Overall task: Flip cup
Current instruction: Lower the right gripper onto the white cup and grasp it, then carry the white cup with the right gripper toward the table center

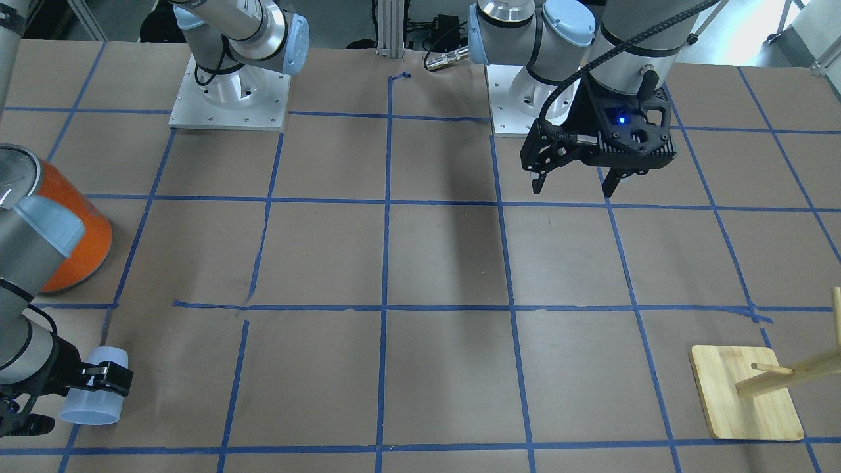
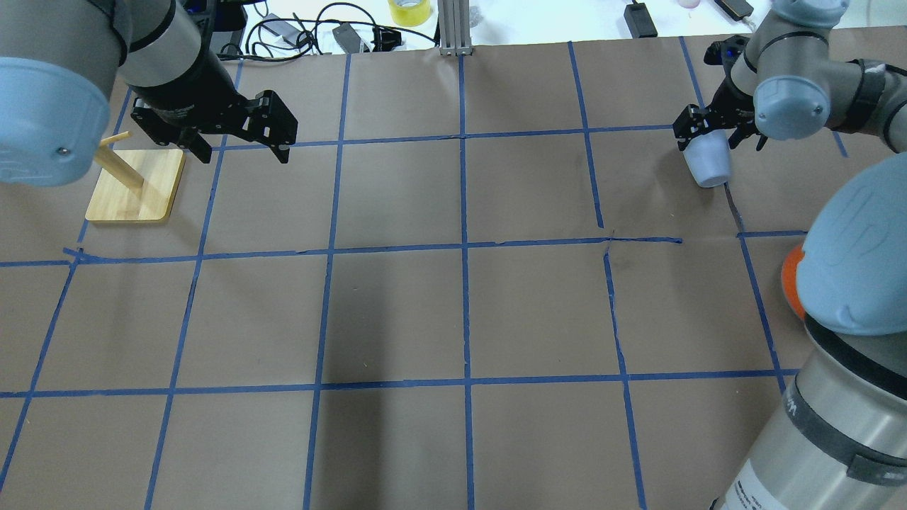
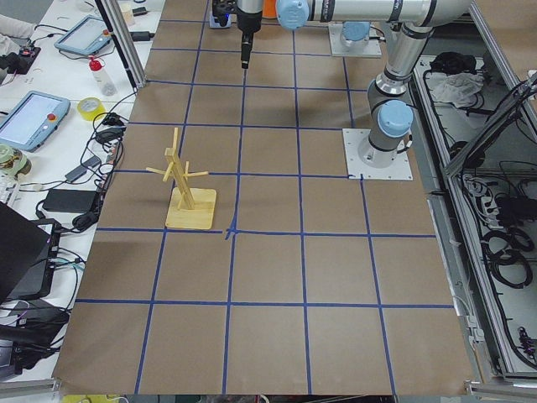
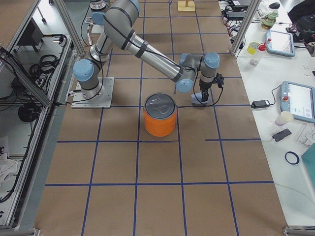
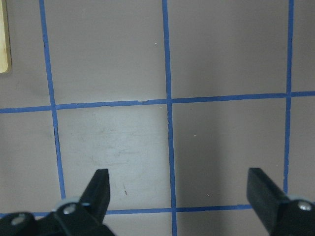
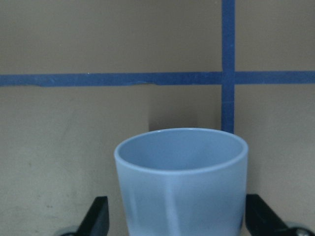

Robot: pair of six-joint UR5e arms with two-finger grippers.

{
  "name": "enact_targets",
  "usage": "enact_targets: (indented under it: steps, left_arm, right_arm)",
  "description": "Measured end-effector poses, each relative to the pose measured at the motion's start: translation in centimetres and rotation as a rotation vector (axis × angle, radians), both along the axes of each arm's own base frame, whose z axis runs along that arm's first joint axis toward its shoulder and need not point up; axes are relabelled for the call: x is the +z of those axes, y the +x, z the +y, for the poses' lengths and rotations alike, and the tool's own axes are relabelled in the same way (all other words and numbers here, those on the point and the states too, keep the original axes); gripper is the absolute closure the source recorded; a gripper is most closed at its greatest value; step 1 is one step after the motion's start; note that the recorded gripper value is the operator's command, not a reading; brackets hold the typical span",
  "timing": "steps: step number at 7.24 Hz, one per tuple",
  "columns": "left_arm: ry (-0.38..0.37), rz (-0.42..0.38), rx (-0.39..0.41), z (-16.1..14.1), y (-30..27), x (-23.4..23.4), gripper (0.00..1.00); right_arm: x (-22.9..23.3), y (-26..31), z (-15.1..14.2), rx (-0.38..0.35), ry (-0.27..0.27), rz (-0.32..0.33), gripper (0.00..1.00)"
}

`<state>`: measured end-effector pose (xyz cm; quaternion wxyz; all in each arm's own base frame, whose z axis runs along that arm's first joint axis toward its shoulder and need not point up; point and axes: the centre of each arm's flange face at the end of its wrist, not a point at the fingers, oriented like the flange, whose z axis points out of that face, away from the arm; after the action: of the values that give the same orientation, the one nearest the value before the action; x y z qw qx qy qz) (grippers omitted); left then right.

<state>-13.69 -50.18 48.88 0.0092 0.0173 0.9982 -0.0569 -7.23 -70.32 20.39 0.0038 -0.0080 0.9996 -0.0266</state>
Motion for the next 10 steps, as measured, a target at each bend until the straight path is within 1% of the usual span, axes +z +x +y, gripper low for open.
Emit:
enact_targets:
  steps: [1,2,3,5,6,7,8,9,10]
  left_arm:
    - [0.000,0.000,0.000,0.0,0.0,0.0,0.00]
    - [0.000,0.000,0.000,0.0,0.0,0.0,0.00]
    - [0.000,0.000,0.000,0.0,0.0,0.0,0.00]
    - [0.000,0.000,0.000,0.0,0.0,0.0,0.00]
    - [0.000,0.000,0.000,0.0,0.0,0.0,0.00]
    - [0.001,0.001,0.000,0.0,0.0,0.0,0.00]
    - [0.001,0.001,0.000,0.0,0.0,0.0,0.00]
    - [0.001,0.001,0.000,0.0,0.0,0.0,0.00]
    - [0.000,0.000,0.000,0.0,0.0,0.0,0.00]
  right_arm:
    - [-1.2,-0.1,-0.1,0.023,0.013,-0.003,0.25]
    - [-1.8,-0.1,-0.2,0.032,0.018,-0.005,0.44]
    - [-2.0,-0.1,-0.3,0.034,0.018,-0.007,0.52]
    - [-1.2,0.2,-0.3,0.037,0.010,-0.010,0.51]
    - [0.1,0.9,-0.2,0.051,-0.003,-0.012,0.51]
    - [1.8,2.9,-0.1,0.095,-0.024,-0.025,0.50]
    - [3.4,6.4,0.1,0.176,-0.046,-0.046,0.50]
    - [4.5,11.2,0.4,0.284,-0.062,-0.057,0.51]
    - [5.1,17.2,0.9,0.409,-0.075,-0.059,0.52]
